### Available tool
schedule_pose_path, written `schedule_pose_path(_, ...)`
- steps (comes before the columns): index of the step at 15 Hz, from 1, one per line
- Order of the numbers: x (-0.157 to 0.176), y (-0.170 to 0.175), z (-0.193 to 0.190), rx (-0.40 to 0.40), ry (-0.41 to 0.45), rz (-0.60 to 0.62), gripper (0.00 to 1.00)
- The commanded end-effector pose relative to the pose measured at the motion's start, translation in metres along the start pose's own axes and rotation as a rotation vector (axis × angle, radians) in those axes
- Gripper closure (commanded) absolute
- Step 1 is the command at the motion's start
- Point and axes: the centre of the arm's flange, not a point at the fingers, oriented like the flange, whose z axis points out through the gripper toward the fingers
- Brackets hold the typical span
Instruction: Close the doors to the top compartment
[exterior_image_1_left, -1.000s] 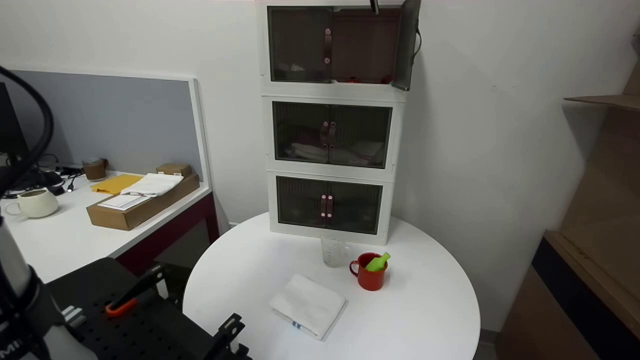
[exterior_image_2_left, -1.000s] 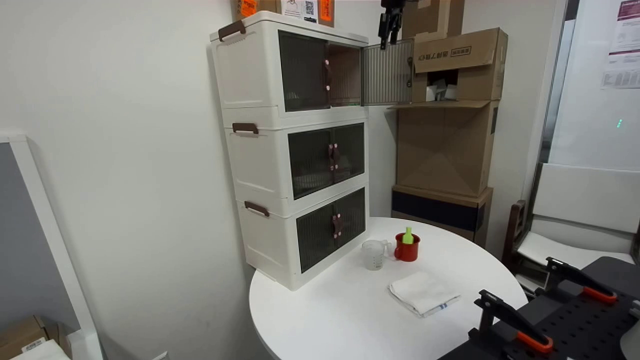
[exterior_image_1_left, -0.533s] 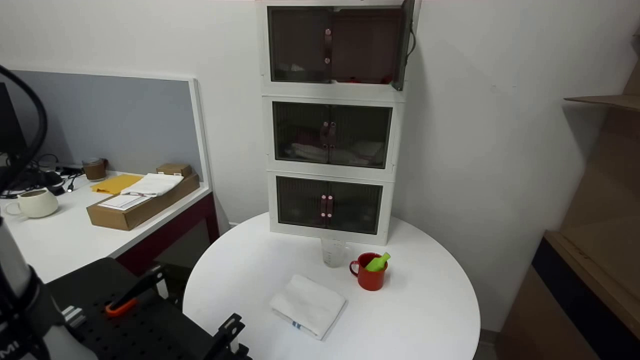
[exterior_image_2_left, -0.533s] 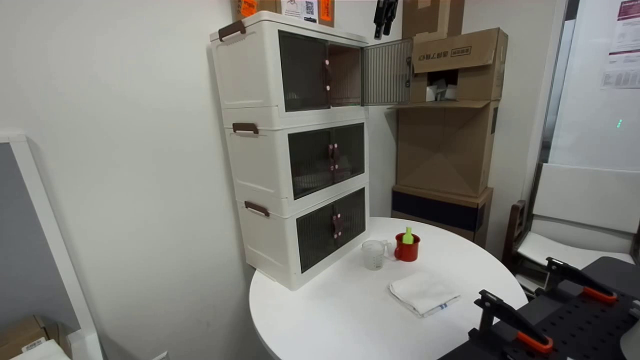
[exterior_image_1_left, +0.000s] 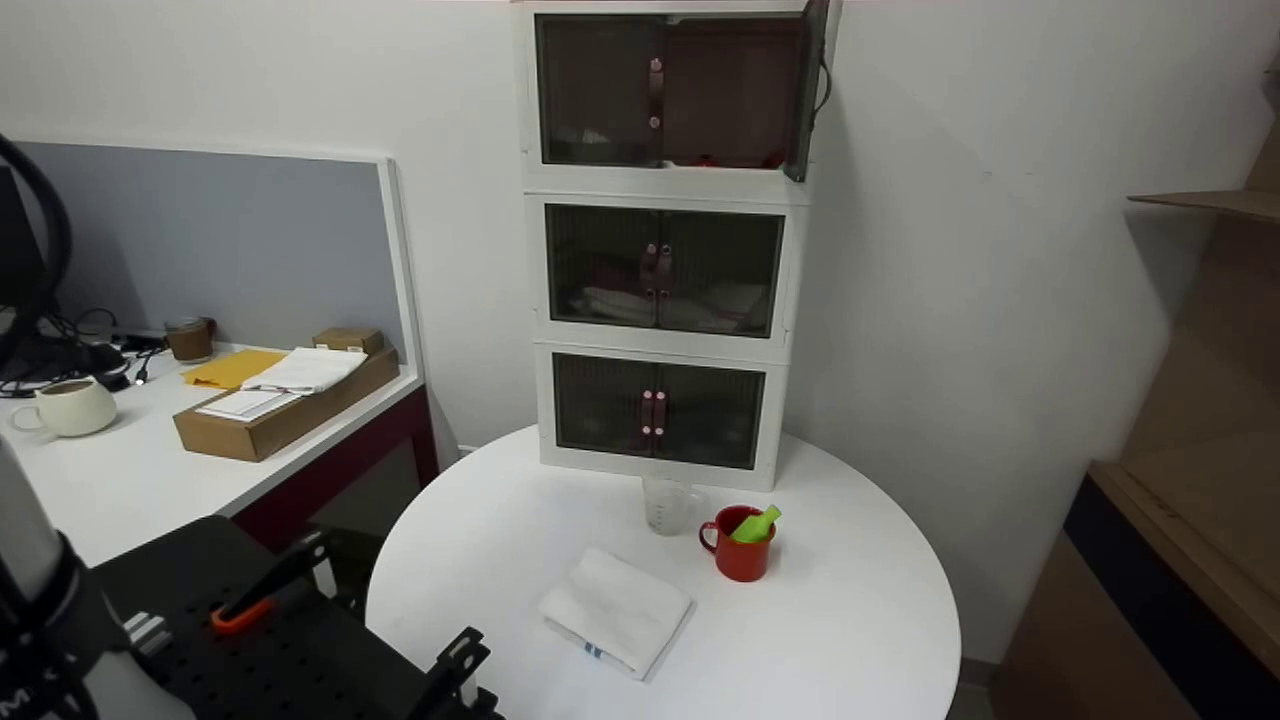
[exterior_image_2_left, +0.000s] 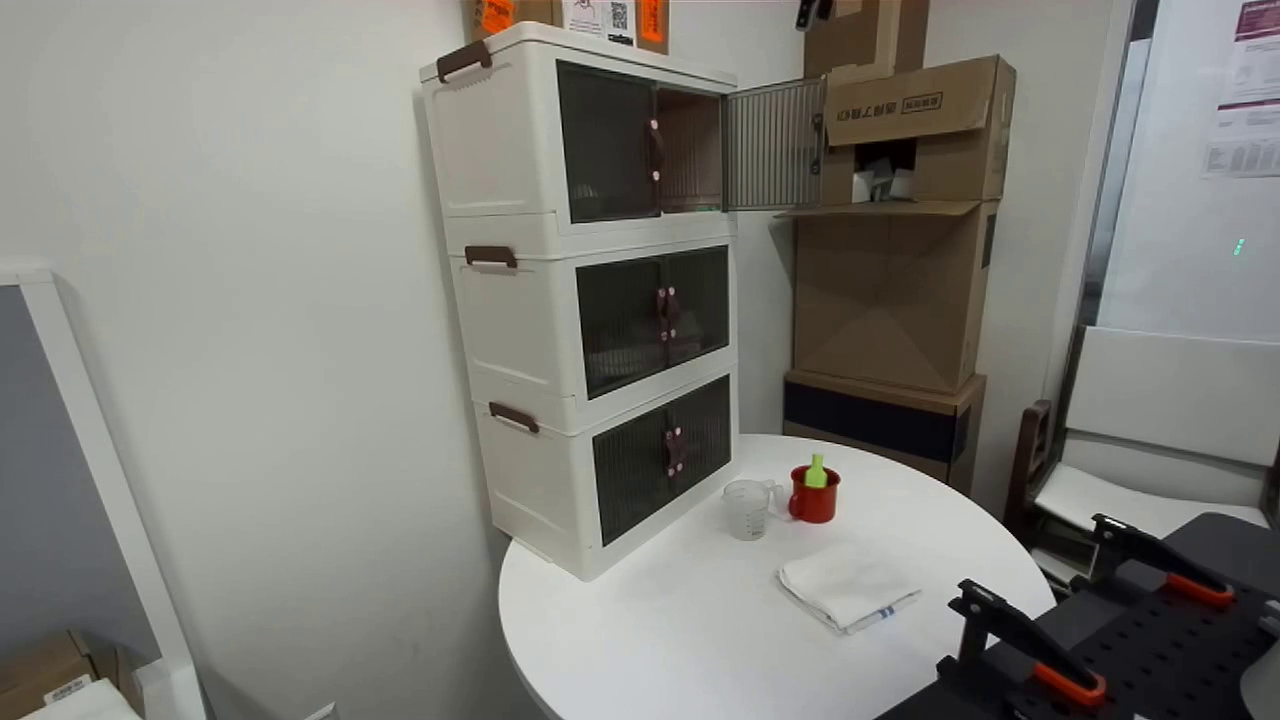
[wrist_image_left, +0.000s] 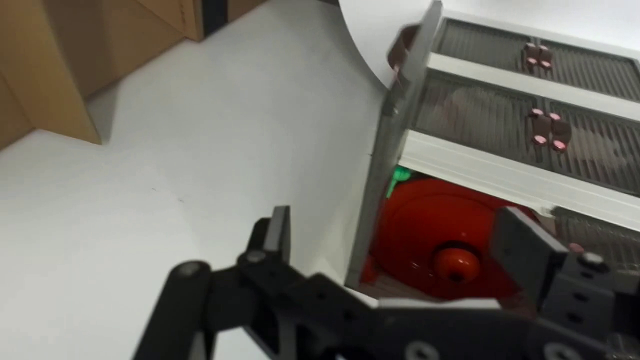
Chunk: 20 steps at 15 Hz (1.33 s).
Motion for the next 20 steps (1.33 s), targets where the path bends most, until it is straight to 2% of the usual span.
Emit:
schedule_pose_path(1,-0.038,0.029,-0.013,-0.098,-0.074,-0.002,0.0)
schedule_pose_path(4,-0.053,0.048,0.003,-0.143,-0.144,0.041,0.0)
schedule_pose_path(7,-0.05,0.052,0.039,-0.171,-0.196,0.08,0.0)
schedule_pose_path(14,-0.027,0.037,0.123,-0.195,-0.299,0.111,0.0)
schedule_pose_path(20,-0.01,0.014,0.142,-0.161,-0.314,0.082,0.0)
